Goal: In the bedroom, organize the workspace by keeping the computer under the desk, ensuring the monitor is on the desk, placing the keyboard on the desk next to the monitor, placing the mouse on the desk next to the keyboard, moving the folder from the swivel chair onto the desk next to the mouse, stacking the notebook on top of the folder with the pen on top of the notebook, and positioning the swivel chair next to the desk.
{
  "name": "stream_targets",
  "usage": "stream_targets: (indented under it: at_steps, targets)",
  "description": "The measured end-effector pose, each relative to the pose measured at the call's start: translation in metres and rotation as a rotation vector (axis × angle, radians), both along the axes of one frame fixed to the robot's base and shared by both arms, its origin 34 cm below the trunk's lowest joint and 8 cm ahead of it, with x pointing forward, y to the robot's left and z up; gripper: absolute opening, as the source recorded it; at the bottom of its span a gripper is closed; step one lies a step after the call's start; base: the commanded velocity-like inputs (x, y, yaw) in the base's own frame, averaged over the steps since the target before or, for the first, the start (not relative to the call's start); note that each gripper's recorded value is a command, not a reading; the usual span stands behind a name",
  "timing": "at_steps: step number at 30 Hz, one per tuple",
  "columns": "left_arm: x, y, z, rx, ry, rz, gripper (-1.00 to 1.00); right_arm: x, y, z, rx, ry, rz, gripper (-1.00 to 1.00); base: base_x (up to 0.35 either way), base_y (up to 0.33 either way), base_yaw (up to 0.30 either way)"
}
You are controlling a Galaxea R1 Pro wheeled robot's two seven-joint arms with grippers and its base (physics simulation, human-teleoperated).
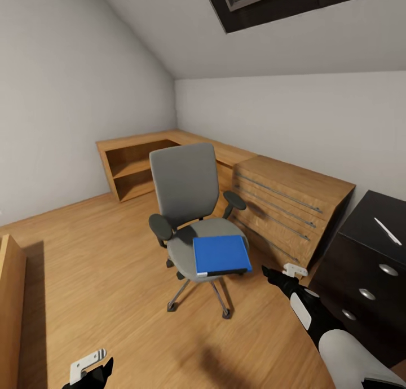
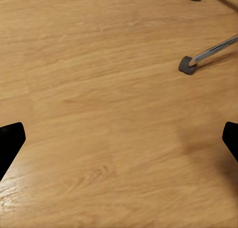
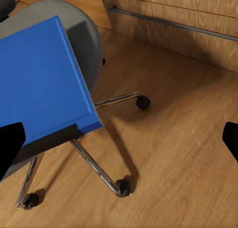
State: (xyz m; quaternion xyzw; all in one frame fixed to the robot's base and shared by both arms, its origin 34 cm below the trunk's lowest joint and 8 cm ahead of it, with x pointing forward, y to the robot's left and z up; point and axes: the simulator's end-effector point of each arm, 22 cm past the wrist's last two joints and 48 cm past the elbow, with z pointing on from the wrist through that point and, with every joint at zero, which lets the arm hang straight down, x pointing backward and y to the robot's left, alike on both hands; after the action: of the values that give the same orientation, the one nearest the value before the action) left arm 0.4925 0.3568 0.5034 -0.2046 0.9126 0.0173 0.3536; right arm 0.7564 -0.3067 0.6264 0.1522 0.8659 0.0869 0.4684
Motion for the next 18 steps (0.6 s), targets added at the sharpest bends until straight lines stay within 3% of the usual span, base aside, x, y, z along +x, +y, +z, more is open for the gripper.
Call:
stream_targets:
  at_steps: [7, 12, 16, 18]
  targets:
    - [-0.008, -0.005, -0.02, -0.008, 0.02, -0.008, 1.0, -0.002, -0.002, -0.013, 0.003, -0.001, -0.006, 1.0, 0.0, 0.0, 0.0]
    - [-0.013, -0.011, -0.035, -0.018, 0.033, -0.011, 1.0, -0.003, -0.016, -0.02, 0.023, -0.015, -0.023, 1.0, 0.0, 0.0, 0.0]
    - [-0.015, -0.017, -0.044, -0.026, 0.035, -0.013, 1.0, -0.001, -0.006, -0.017, 0.086, -0.06, 0.056, 1.0, 0.0, 0.0, 0.0]
    - [-0.015, -0.018, -0.048, -0.028, 0.035, -0.014, 1.0, -0.001, 0.001, -0.013, 0.152, -0.096, 0.106, 1.0, 0.0, 0.0, 0.0]
